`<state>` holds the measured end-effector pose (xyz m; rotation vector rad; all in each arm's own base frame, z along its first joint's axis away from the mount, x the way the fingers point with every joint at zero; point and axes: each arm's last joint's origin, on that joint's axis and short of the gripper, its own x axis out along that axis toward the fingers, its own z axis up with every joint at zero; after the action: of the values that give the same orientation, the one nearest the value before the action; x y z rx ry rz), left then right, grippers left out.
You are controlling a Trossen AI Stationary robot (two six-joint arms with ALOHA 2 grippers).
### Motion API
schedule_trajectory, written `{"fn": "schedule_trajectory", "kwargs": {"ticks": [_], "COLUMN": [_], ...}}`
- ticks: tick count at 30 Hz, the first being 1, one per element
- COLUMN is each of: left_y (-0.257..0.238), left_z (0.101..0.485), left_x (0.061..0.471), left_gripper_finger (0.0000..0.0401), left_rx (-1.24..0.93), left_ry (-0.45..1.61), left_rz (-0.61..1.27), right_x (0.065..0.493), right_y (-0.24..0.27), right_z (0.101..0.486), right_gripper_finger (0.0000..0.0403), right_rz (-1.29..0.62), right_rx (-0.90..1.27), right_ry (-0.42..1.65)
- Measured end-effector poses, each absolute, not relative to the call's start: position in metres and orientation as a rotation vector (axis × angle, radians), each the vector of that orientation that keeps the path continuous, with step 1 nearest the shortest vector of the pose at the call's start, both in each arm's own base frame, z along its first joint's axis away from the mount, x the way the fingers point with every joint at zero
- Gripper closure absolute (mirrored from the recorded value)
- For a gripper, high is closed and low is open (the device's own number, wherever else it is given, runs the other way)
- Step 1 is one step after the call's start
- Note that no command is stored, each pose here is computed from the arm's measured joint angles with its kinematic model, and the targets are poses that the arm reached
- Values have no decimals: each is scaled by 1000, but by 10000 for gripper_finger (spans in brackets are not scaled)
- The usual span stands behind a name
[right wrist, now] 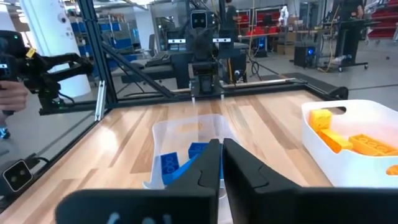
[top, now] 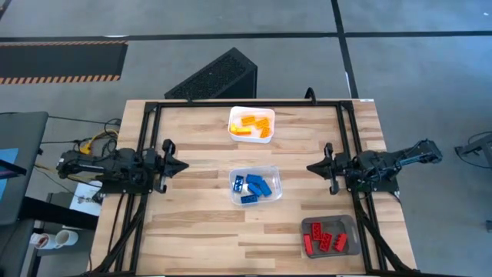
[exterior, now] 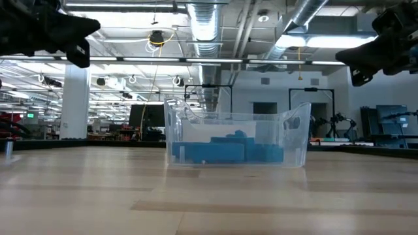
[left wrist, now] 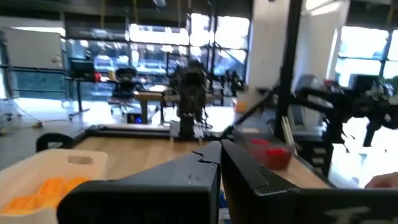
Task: Sort & place blocks by color
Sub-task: Return to Home Position
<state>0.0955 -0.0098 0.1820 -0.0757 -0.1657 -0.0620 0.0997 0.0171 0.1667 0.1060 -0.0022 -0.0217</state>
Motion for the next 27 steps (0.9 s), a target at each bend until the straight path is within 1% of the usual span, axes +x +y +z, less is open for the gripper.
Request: {"fn": "schedule_trajectory", "kwargs": {"ticks": [5, 15, 21, 23, 27], "left_y": [-11, -14, -17, -17, -13], "left_z": [179, 170, 172, 172, 170], "left_x": [96, 96, 95, 96, 96], "left_gripper_finger": [401, 401, 401, 401, 401], "left_rx": [-68, -64, -54, -48, -51], "left_ry": [-136, -37, -57, -58, -40], "left_rz": [-83, -196, -306, -294, -174], "right_x": [100, 100, 100, 100, 100], "right_y": [17, 17, 17, 17, 17], "right_z": [166, 166, 165, 165, 165], "right_gripper_finger": [350, 349, 349, 349, 349], "right_rz": [-21, -21, -21, -21, -21], "right_rx": [105, 104, 103, 103, 103], "right_ry": [2, 6, 7, 7, 7]}}
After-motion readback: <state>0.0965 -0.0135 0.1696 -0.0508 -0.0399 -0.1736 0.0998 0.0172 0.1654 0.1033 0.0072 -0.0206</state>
